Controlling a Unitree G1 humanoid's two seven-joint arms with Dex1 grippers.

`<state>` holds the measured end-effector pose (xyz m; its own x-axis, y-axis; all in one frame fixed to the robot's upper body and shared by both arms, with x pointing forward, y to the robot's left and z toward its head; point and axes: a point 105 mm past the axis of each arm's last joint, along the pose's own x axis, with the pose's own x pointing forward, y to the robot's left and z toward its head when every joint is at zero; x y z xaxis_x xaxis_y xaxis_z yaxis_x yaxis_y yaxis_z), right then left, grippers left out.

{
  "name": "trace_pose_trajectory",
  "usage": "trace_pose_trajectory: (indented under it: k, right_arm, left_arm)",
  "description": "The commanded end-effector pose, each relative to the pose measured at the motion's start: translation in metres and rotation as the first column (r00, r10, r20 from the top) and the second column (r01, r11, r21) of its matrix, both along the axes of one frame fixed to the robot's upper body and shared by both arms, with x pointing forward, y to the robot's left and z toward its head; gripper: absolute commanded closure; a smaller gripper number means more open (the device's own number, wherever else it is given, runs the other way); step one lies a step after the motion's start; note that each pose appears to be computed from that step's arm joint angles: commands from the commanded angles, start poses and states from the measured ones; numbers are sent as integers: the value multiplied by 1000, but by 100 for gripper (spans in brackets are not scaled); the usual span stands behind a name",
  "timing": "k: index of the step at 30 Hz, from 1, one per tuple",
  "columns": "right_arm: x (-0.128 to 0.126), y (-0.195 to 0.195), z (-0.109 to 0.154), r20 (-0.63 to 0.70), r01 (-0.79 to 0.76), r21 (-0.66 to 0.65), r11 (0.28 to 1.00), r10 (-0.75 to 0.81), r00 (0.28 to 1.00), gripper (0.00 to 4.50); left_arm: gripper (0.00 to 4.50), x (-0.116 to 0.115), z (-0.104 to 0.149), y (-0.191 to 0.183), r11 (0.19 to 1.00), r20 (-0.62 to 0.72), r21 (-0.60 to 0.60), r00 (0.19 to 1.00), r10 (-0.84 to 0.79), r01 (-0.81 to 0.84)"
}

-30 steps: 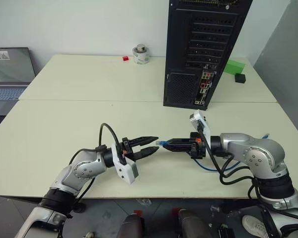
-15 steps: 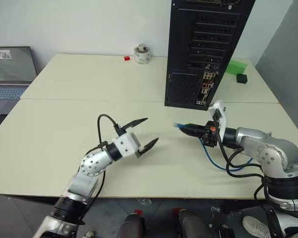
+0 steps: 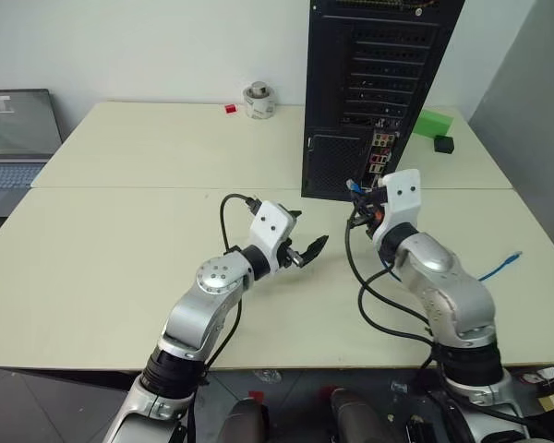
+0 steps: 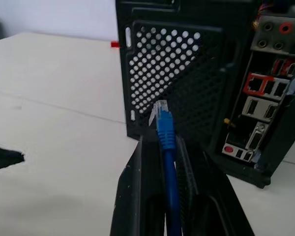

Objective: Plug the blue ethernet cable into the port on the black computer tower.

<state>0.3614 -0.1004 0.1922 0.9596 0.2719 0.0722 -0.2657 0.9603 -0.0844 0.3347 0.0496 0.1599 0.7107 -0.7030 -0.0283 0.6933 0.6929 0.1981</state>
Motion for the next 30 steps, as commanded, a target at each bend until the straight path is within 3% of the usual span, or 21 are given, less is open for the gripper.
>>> trace_pose_trajectory:
  k: [1,6,14,19,30]
  right_arm:
    - [11,-6,21,95,150,24,988,-152,984,447]
    - [24,-12,19,76,246,87,965,-253,964,447]
    - [38,-17,22,79,293,119,949,-303,950,447]
    - [43,-17,19,75,303,124,945,-313,947,447]
    - [55,-21,18,63,338,148,930,-350,935,447]
  left_arm:
    - [46,3,20,3,1000,56,20,998,8,-9]
    - [46,7,26,5,1000,10,5,1000,0,0]
    - [46,-1,32,2,991,-25,76,993,-112,113]
    - [46,0,30,6,982,23,152,992,-121,116]
    - [46,12,32,16,978,9,157,990,-139,136]
